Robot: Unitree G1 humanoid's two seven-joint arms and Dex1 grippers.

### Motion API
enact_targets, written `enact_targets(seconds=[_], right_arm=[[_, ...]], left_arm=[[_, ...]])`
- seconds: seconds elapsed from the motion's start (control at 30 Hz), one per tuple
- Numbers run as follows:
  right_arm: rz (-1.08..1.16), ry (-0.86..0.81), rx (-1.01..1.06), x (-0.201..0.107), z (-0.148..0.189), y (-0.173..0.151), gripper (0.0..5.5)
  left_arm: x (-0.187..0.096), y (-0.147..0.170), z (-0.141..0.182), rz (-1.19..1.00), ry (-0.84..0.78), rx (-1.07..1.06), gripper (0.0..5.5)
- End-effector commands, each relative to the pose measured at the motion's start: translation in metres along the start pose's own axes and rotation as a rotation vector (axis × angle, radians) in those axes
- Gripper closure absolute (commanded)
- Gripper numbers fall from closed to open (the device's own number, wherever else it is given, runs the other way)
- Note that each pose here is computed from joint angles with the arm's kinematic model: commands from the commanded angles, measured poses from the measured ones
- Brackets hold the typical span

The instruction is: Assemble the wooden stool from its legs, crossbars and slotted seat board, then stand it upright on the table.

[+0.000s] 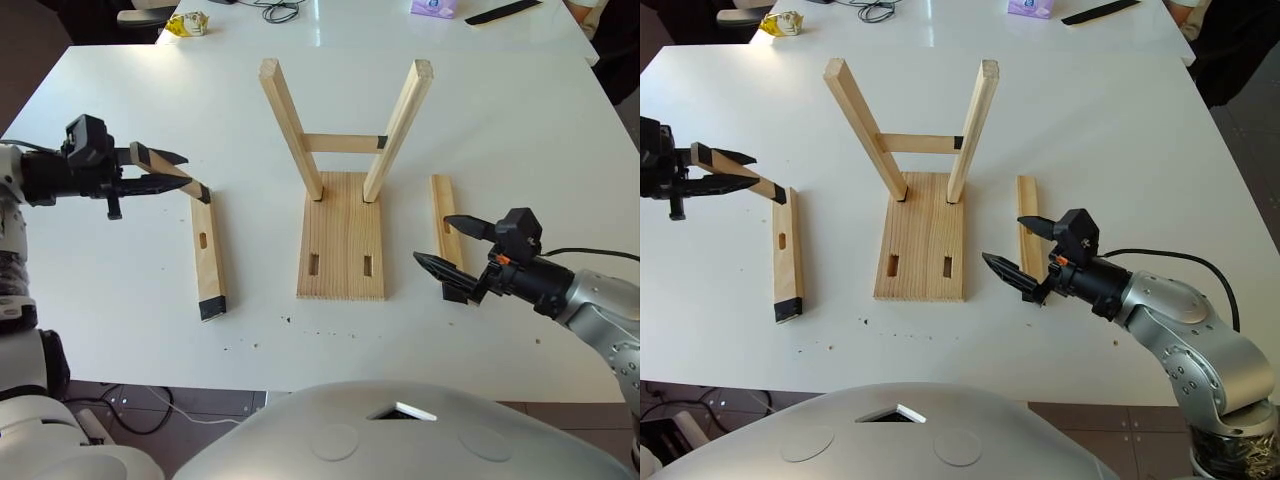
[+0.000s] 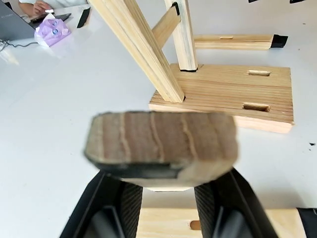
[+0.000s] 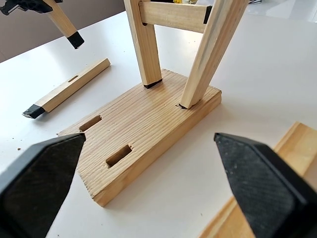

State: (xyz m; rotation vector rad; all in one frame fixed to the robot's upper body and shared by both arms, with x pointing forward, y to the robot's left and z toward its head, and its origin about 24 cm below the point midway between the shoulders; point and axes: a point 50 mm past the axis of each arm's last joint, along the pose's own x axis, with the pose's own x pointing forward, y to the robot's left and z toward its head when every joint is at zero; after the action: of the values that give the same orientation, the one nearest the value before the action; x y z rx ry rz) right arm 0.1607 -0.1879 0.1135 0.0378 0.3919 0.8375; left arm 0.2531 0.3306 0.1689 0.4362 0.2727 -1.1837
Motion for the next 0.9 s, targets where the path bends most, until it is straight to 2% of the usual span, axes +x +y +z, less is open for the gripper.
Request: enact_targets(seconds=[0.03, 0.37, 0.9], right_arm=[[-0.022, -0.015, -0.008, -0.002, 0.001, 0.003, 0.7], [-0.026, -0.02, -0.012, 0.001, 0.003, 0.003, 0.7], [-0.027, 0.002, -0.008, 0.003, -0.002, 0.004, 0.7]], left_arm=[[-0.008, -0.02, -0.011, -0.032, 0.044, -0.023, 4.19], [0.014, -0.026, -0.023, -0.013, 0.008, 0.007, 4.19], [0.007, -0.021, -0.031, -0.039, 0.084, 0.052, 4.19]])
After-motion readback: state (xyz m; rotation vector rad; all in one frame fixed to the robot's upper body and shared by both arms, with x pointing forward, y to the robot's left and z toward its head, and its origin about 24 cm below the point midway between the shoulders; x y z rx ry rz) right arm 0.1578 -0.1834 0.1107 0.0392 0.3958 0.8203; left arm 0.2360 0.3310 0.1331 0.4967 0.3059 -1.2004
